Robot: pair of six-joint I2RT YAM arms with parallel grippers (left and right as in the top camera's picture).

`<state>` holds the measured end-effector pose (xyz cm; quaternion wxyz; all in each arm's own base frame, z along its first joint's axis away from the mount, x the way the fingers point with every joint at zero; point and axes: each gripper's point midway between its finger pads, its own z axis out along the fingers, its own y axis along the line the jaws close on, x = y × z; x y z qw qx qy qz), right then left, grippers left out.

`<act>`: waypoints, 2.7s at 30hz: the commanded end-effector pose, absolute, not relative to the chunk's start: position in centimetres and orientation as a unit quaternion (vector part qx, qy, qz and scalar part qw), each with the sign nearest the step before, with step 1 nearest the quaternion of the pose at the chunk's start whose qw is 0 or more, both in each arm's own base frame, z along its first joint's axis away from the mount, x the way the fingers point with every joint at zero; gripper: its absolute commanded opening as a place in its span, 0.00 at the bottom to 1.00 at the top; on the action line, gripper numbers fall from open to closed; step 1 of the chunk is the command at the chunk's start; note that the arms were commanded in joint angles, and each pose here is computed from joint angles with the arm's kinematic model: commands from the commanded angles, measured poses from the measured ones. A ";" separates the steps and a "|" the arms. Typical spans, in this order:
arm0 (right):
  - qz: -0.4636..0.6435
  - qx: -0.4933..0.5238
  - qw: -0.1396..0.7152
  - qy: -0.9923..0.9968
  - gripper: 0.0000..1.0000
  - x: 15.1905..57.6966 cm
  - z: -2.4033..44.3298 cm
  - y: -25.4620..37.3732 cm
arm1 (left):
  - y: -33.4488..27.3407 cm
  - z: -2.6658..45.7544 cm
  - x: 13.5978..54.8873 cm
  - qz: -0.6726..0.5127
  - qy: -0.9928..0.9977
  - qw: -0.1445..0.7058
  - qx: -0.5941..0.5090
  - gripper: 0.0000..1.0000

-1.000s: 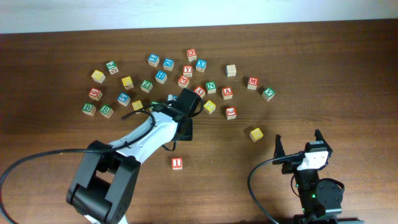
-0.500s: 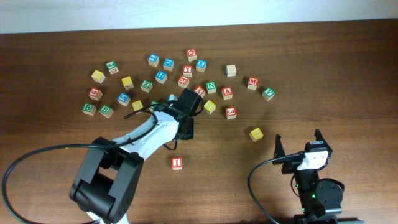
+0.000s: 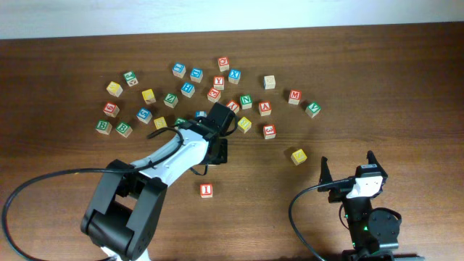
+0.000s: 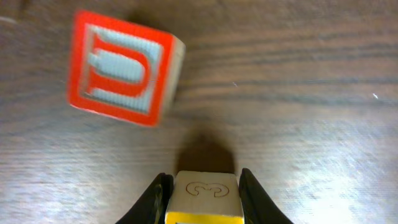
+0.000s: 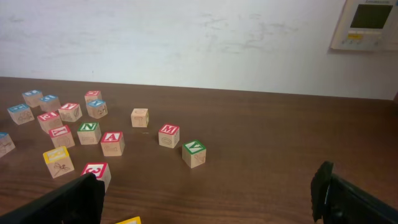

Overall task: Spell out ICRA
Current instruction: 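Grasp the yellow C block with the left gripper, then place the yellow C block right of the red I block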

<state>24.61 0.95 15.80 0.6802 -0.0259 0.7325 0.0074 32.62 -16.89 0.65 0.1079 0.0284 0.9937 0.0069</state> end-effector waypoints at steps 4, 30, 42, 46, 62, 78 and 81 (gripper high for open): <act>0.008 -0.026 0.679 0.734 0.98 24.6 15.6 1.0 | -19.7 2.8 31.5 -0.057 0.996 0.052 0.038 0.18; 0.008 -0.026 0.679 0.734 0.98 24.6 15.6 1.0 | -22.0 8.8 23.5 -0.018 0.999 0.018 0.042 0.21; 0.008 -0.026 0.679 0.734 0.98 24.6 15.6 1.0 | -21.8 4.2 25.0 -0.004 0.998 0.060 -0.010 0.16; 0.008 -0.026 0.679 0.734 0.98 24.6 15.6 1.0 | -21.4 1.9 24.2 0.022 0.999 0.032 -0.005 0.19; 0.008 -0.026 0.679 0.734 0.98 24.6 15.6 1.0 | -21.6 0.4 23.8 0.012 0.999 0.035 -0.001 0.21; 0.008 -0.026 0.679 0.734 0.98 24.6 15.6 1.0 | -22.1 0.4 23.4 0.011 0.999 0.037 0.010 0.34; 0.008 -0.026 0.679 0.734 0.98 24.6 15.6 1.0 | -22.1 0.4 23.4 0.011 0.999 0.037 0.010 0.28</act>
